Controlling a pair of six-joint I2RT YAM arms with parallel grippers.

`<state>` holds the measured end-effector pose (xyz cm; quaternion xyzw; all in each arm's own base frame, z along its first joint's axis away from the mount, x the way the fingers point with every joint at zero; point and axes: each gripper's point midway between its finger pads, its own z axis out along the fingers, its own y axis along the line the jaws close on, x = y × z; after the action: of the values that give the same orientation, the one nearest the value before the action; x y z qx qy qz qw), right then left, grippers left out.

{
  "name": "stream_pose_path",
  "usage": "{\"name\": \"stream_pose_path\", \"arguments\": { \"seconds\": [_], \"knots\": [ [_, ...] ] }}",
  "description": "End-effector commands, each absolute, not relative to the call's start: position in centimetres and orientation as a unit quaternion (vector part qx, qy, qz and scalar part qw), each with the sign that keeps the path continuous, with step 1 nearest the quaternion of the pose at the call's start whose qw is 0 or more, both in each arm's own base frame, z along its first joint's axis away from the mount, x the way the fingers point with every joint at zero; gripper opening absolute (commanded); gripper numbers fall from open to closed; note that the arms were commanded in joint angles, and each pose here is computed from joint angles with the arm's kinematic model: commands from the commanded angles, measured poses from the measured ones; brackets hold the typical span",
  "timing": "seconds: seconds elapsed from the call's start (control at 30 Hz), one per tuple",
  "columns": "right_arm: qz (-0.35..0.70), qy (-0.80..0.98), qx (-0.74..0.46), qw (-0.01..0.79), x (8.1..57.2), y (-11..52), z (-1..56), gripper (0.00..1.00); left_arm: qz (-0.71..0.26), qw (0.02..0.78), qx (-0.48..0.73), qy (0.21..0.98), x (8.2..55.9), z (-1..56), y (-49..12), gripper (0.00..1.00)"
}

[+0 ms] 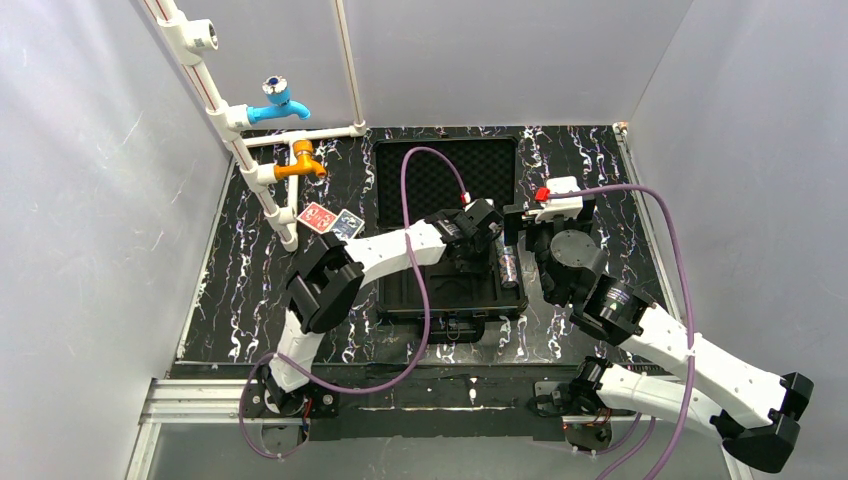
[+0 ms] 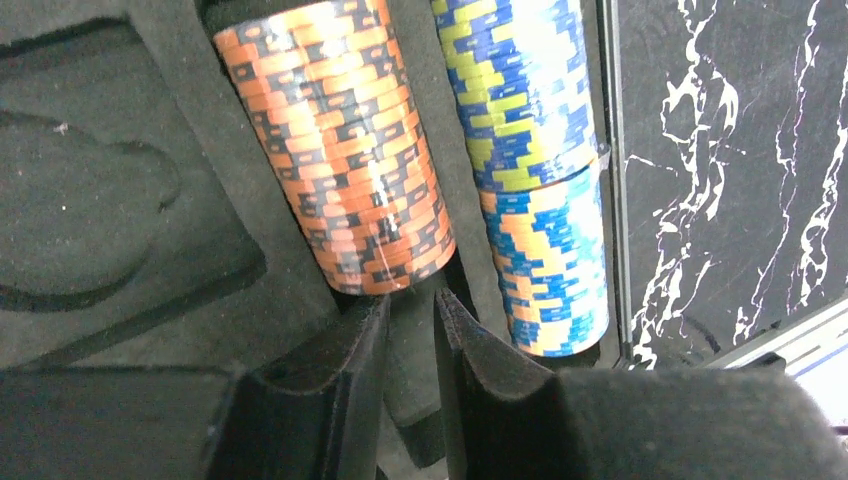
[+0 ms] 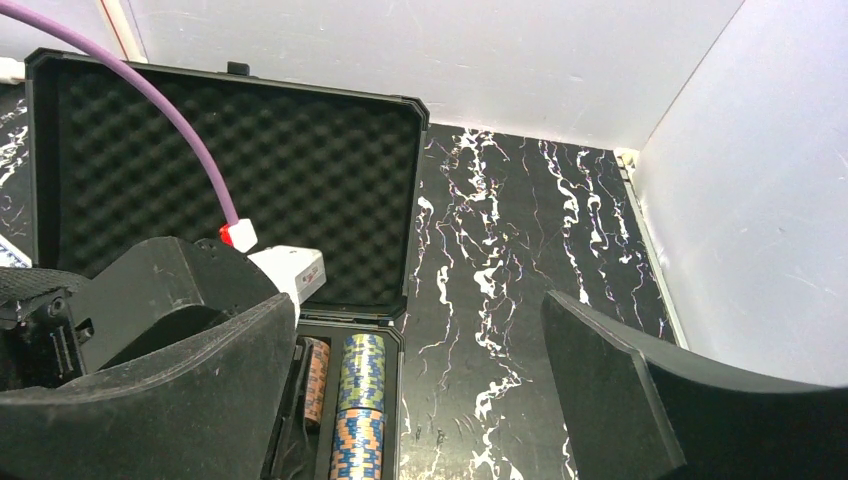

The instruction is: Pack up texas hold em set

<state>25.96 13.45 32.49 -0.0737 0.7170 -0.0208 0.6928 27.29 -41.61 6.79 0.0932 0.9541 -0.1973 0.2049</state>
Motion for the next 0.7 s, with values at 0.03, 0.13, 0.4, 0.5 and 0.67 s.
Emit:
{"name": "stream_pose_path", "arguments": {
  "seconds": [0.03,0.13,0.4,0.5,0.67],
  "knots": [
    [0.001,0.7,-0.047,0.712,25.9,13.4,34.9,1.0,-0.188,0.247,0.094,0.946,29.6,7.9,-42.2,0.21],
    [-0.001,0.701,-0.046,0.712,25.9,13.3,34.9,1.0,-0.177,0.264,0.096,0.943,30.4,8.1,-42.0,0.21],
    [-0.005,0.703,-0.049,0.71,25.9,13.2,34.4,1.0,-0.16,0.28,0.087,0.943,32.1,7.8,-41.3,0.21],
    [-0.005,0.704,-0.05,0.708,25.9,13.3,34.1,1.0,-0.16,0.282,0.083,0.942,32.1,7.9,-41.2,0.23],
    [-0.004,0.703,-0.046,0.71,25.9,13.2,34.4,1.0,-0.184,0.292,0.08,0.935,31.4,10.4,-40.7,0.33]
  ]
}}
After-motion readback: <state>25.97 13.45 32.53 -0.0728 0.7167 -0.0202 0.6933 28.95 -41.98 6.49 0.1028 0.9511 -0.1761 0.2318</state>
